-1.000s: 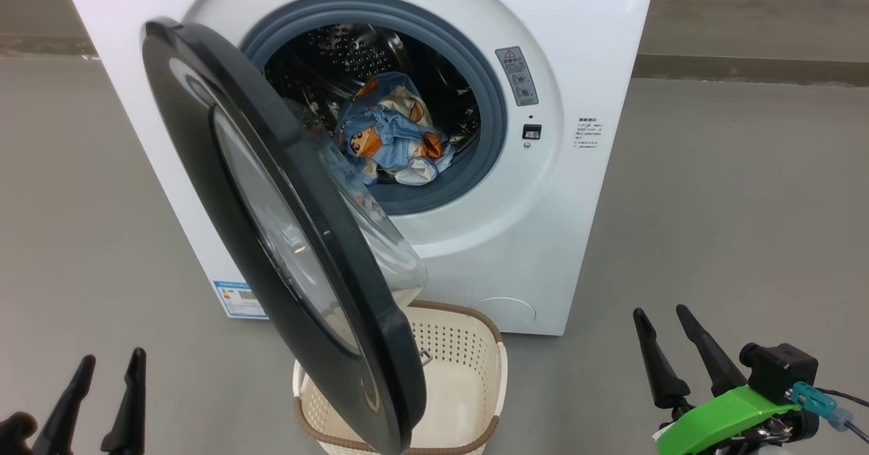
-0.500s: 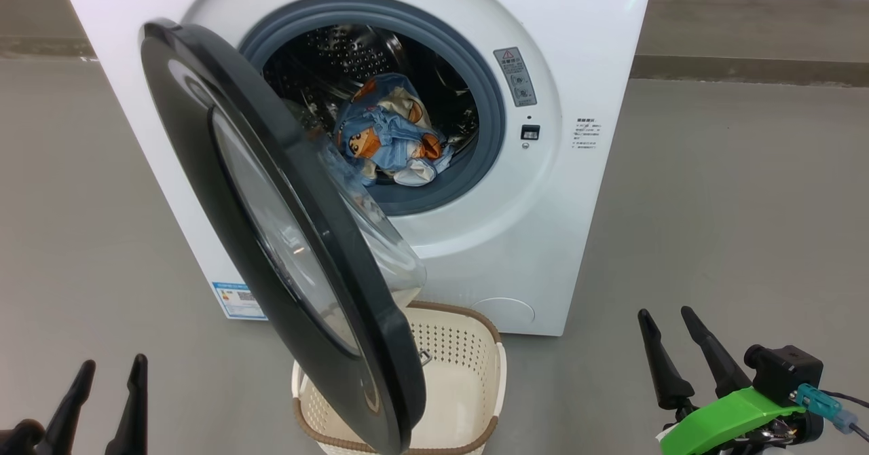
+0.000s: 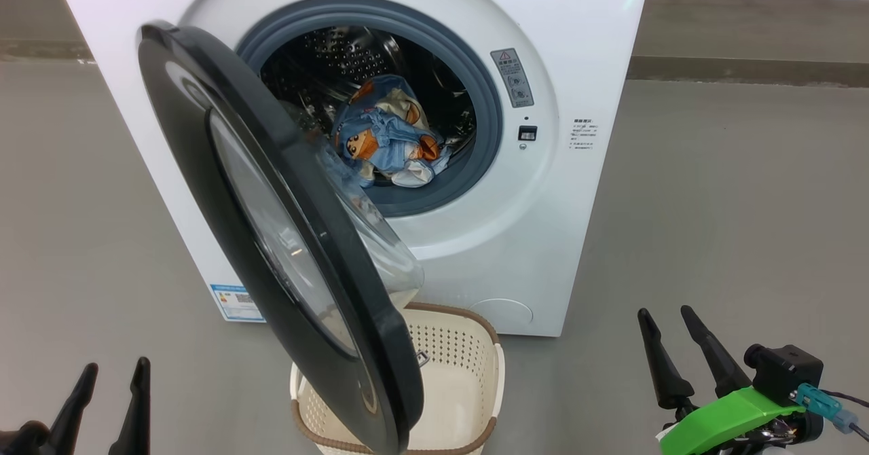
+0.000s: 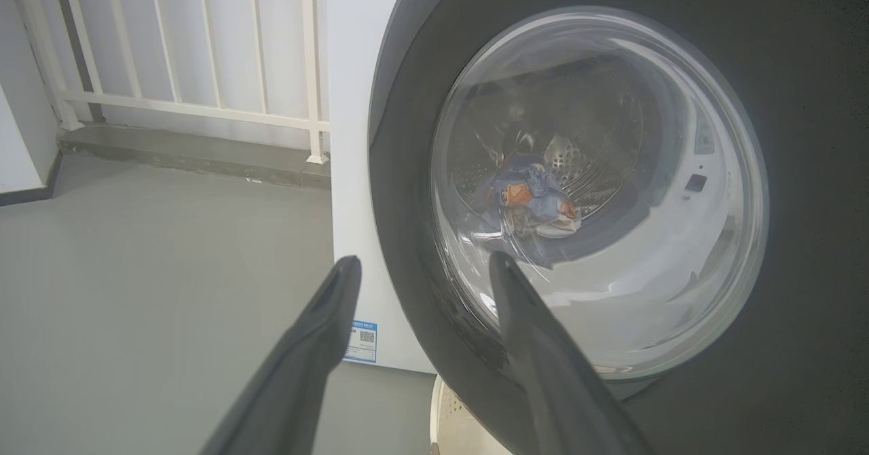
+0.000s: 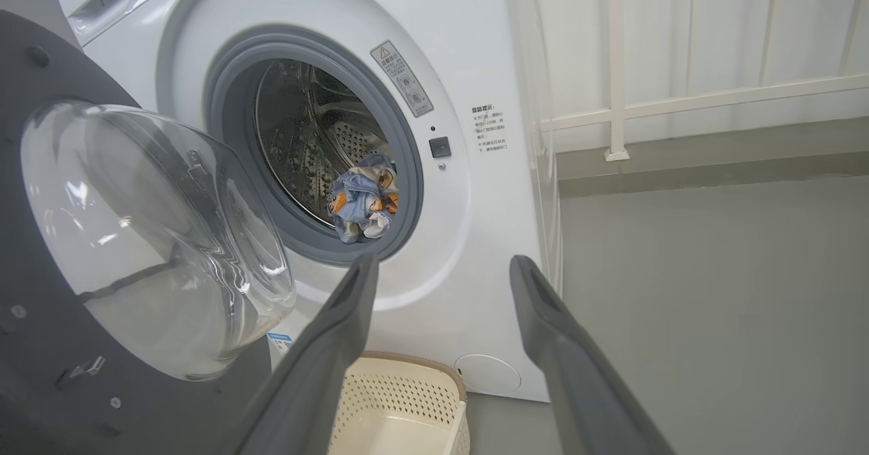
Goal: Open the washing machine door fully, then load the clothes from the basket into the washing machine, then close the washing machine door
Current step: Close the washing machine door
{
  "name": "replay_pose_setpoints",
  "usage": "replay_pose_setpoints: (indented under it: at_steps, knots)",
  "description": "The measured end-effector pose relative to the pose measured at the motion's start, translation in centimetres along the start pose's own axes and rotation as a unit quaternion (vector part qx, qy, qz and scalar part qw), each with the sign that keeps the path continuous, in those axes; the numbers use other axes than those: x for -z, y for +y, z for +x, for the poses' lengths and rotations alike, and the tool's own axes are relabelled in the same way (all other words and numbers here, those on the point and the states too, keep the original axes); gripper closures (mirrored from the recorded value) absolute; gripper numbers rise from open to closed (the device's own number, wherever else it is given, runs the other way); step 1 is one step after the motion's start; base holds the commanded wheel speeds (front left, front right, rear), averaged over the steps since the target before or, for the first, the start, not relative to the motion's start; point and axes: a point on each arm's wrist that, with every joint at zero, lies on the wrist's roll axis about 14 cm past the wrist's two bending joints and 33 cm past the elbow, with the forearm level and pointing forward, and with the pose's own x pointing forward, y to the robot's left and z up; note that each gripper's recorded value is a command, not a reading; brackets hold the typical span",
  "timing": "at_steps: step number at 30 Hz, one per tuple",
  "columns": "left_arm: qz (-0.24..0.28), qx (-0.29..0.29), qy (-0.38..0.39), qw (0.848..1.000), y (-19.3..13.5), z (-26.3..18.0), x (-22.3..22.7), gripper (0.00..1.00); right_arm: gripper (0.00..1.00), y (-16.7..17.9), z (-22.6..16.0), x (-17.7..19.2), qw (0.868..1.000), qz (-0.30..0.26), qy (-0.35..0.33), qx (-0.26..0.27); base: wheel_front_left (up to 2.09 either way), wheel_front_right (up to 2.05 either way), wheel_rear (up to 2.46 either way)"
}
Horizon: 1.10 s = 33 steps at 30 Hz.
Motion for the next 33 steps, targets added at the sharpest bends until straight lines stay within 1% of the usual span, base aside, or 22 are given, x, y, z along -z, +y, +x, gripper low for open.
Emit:
replay_pose_setpoints:
  at_steps: [24, 25, 26, 27, 28, 33]
  knots:
    - [0.0, -0.008, -0.006, 1.0, 0.2, -0.4, -0.3, 0.0, 0.0, 0.5, 0.1, -0.5, 1.0, -0.004, -0.007, -0.008, 0.0, 0.0, 0.0]
    - [0.0, -0.01, -0.006, 1.0, 0.3, -0.5, -0.3, 0.0, 0.04, 0.5, 0.1, -0.6, 1.0, -0.004, -0.007, -0.009, 0.0, 0.0, 0.0]
    - [0.0, -0.011, -0.006, 1.0, 0.3, -0.5, -0.3, 0.0, 0.36, 0.6, 0.2, -0.6, 1.0, -0.005, -0.007, -0.01, 0.0, 0.0, 0.0]
    - [-0.002, -0.012, -0.006, 1.0, 0.4, -0.6, -0.3, 0.0, 0.64, 0.7, 0.2, -0.6, 1.0, -0.005, -0.007, -0.012, 0.0, 0.0, 0.0]
    - [-0.004, -0.013, -0.007, 1.0, 0.5, -0.7, -0.3, 0.0, 1.0, 0.9, 0.2, -0.6, 1.0, -0.005, -0.007, -0.015, 0.0, 0.0, 0.0]
    - [-0.012, -0.023, -0.008, 1.0, 0.9, -1.2, -0.2, 0.0, 1.0, 2.0, 0.7, -0.9, 0.999, 0.011, -0.012, -0.031, 0.0, 0.0, 0.0]
